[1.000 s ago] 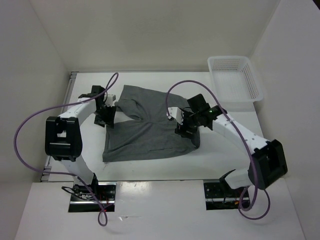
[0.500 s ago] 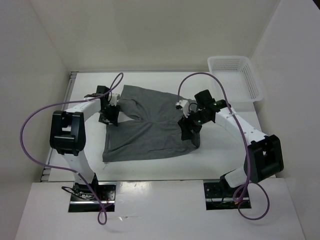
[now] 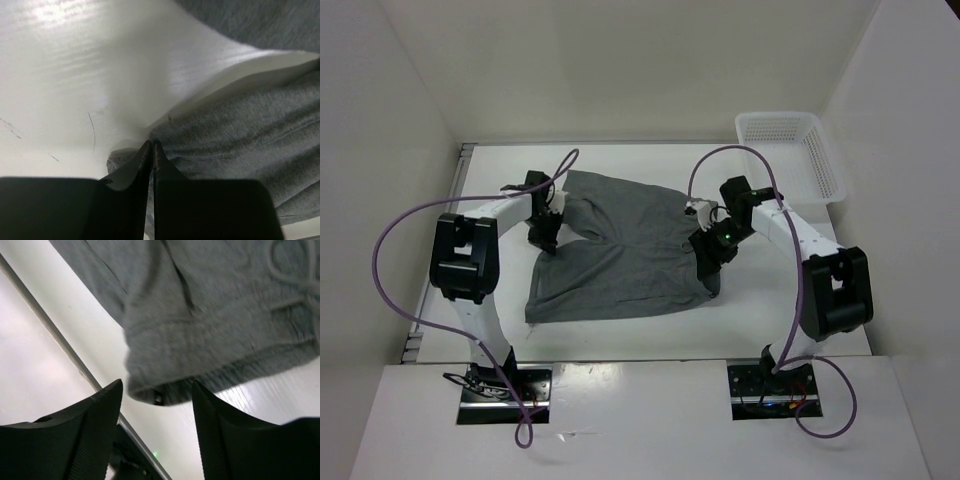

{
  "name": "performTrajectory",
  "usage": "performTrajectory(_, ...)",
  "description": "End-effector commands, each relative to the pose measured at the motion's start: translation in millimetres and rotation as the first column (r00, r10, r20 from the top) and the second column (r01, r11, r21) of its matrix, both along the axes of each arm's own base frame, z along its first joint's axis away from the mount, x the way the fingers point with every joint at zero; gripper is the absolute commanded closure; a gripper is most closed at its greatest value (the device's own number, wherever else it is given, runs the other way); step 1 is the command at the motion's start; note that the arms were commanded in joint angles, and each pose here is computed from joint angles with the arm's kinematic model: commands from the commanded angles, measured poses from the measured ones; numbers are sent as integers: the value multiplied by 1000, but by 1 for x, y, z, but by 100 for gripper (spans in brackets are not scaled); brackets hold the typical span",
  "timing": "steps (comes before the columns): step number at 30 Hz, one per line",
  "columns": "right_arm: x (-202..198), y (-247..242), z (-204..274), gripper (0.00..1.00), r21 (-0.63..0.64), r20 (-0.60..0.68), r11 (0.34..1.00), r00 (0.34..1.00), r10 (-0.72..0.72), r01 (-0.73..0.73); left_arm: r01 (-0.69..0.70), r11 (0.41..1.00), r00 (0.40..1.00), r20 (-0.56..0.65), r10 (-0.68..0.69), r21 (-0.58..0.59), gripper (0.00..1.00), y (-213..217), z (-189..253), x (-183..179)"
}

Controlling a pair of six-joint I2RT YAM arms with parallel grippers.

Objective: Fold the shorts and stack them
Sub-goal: Flatten the shorts out

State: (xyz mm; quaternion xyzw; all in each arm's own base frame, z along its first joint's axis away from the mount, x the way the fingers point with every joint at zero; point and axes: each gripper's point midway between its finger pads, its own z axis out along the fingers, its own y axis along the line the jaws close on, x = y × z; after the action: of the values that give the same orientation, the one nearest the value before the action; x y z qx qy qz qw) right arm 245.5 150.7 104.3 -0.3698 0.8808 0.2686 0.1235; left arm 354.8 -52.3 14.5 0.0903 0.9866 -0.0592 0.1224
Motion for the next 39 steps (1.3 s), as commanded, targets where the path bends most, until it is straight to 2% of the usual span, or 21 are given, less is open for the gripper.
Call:
performTrajectory(1, -13, -17, -4, 38, -42, -87, 998, 995, 48, -52, 2, 1000, 1000, 29, -3, 19, 92, 0, -8, 25)
performTrajectory(2, -14, -15, -5, 38, -51, -85, 996, 994, 62, -67, -9, 1000, 997, 76, 8, 15, 92, 2, 4, 45)
performTrajectory(6, -14, -7, -13, 36, -61, -92, 995, 993, 70, -76, -12, 1000, 995, 96, 13, -6, 92, 1, 12, 61)
performTrajectory(9, -22, 3, -15, 34, -15, -135, 996, 987, 84, -86, -9, 1000, 996, 86, 10, -15, 92, 0, 12, 58)
performTrajectory(16, -23, 28, -15, 33, 30, -136, 987, 978, 160, -157, -22, 1000, 998, 59, 22, -3, 92, 6, 4, 56)
performTrajectory(18, -26, 37, -24, 37, 28, -150, 983, 972, 183, -181, -22, 1000, 998, 59, 22, -3, 92, 5, 1, 62)
performTrajectory(19, -28, 38, -27, 42, 15, -149, 979, 967, 205, -205, -31, 1000, 997, 68, 31, -4, 92, 9, 4, 65)
performTrajectory(20, -30, 42, -29, 64, 26, -154, 974, 962, 227, -225, -31, 1000, 998, 62, 31, -3, 92, 9, 0, 66)
performTrajectory(22, -20, 45, -28, 90, 34, -110, 967, 960, 256, -254, -54, 998, 995, 81, 52, 34, 92, 20, -2, 77)
performTrajectory(24, -12, 40, -23, 100, 16, -68, 955, 953, 296, -296, -87, 994, 992, 94, 81, 65, 92, 35, -7, 87)
performTrajectory(27, -17, 23, -12, 100, -62, 9, 888, 889, 457, -456, -138, 985, 983, 132, 124, 99, 93, 57, -4, 112)
performTrajectory(28, -30, 14, -17, 100, -89, -13, 858, 862, 506, -506, -158, 982, 982, 121, 145, 101, 93, 67, -9, 116)
performTrajectory(29, -40, 6, -20, 100, -111, -16, 808, 814, 580, -578, -162, 982, 976, 160, 145, 95, 93, 68, 3, 132)
performTrajectory(31, -61, -3, -28, 100, -175, -27, 735, 750, 661, -655, -176, 980, 973, 166, 159, 95, 93, 75, 9, 136)
performTrajectory(33, -68, 3, -31, 100, -214, 22, 670, 682, 731, -711, -172, 981, 974, 165, 156, 85, 93, 73, 9, 136)
performTrajectory(36, -81, 4, -46, 100, -263, 38, 593, 606, 795, -761, -163, 983, 974, 174, 147, 84, 91, 68, 13, 137)
performTrajectory(37, -80, 6, -49, 100, -266, 45, 605, 617, 786, -751, -162, 983, 976, 161, 147, 85, 91, 68, 9, 133)
performTrajectory(38, -68, 16, -50, 100, -289, 102, 626, 627, 772, -724, -161, 983, 978, 150, 147, 87, 85, 68, 6, 130)
performTrajectory(39, -66, 20, -52, 94, -283, 100, 697, 702, 705, -659, -162, 983, 976, 159, 147, 86, 78, 68, 10, 131)
